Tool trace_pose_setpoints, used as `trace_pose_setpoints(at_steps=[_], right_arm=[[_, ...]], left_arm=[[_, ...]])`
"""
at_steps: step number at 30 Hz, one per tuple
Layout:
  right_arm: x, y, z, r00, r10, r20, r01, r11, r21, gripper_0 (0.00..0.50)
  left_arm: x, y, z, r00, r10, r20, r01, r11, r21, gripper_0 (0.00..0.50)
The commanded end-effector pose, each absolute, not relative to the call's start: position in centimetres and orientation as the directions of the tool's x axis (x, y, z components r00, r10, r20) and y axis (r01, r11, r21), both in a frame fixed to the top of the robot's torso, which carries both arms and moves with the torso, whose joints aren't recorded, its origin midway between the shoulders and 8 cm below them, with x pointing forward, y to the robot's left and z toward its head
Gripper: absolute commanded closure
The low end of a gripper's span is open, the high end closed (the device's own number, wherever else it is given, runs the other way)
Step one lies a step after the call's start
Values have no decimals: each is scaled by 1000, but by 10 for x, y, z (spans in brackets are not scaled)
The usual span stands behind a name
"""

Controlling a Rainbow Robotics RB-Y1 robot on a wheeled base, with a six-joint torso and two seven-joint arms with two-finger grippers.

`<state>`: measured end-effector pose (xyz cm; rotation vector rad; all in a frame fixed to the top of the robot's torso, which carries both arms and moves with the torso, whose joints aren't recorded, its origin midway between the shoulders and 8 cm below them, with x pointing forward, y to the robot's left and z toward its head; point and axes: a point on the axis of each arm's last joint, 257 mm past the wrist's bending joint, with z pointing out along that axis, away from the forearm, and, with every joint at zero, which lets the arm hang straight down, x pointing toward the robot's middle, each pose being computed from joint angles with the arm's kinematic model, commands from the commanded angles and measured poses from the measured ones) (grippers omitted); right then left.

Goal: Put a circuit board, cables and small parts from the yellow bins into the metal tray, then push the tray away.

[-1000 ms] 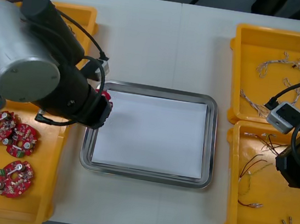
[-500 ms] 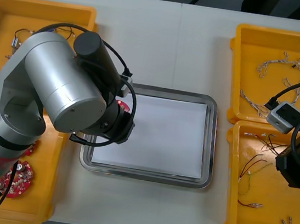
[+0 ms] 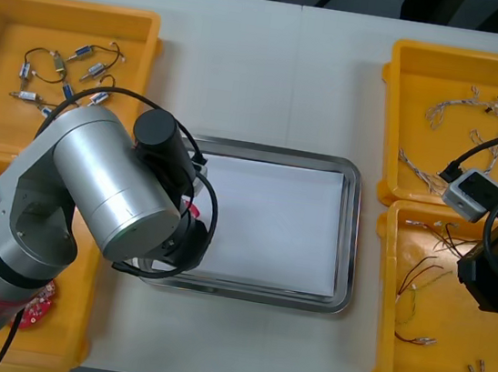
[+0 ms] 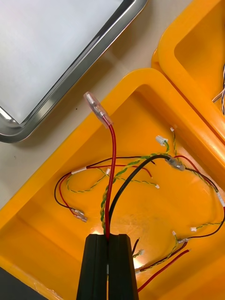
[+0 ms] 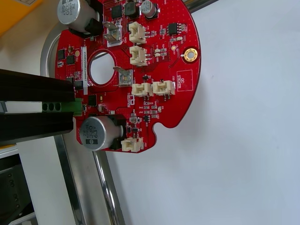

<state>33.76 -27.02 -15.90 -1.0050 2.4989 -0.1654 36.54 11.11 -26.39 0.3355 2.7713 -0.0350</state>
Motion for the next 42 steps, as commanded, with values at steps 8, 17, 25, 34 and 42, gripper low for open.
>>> trace_pose_setpoints(at_steps=[8, 17, 25, 34, 42], right_arm=[[339, -262, -156, -612, -705, -358, -652, 706, -275, 500], [339, -262, -156, -612, -705, -358, -652, 706, -275, 500], [339, -262, -156, -612, -705, -358, -652, 706, -275, 500], [339, -262, -156, -612, -705, -358, -652, 706, -275, 500], [339, -262, -156, -612, -705, -358, -652, 706, -275, 500]], left_arm=[[355, 84, -265, -907, 254, -336, 276, 961, -17, 500], [364, 82, -272, -912, 256, -320, 271, 963, -2, 500], [371, 74, -270, -906, 267, -329, 282, 959, 1, 500], [386, 61, -272, -902, 255, -348, 276, 961, -11, 500], [388, 63, -274, -903, 252, -348, 271, 962, -6, 500]])
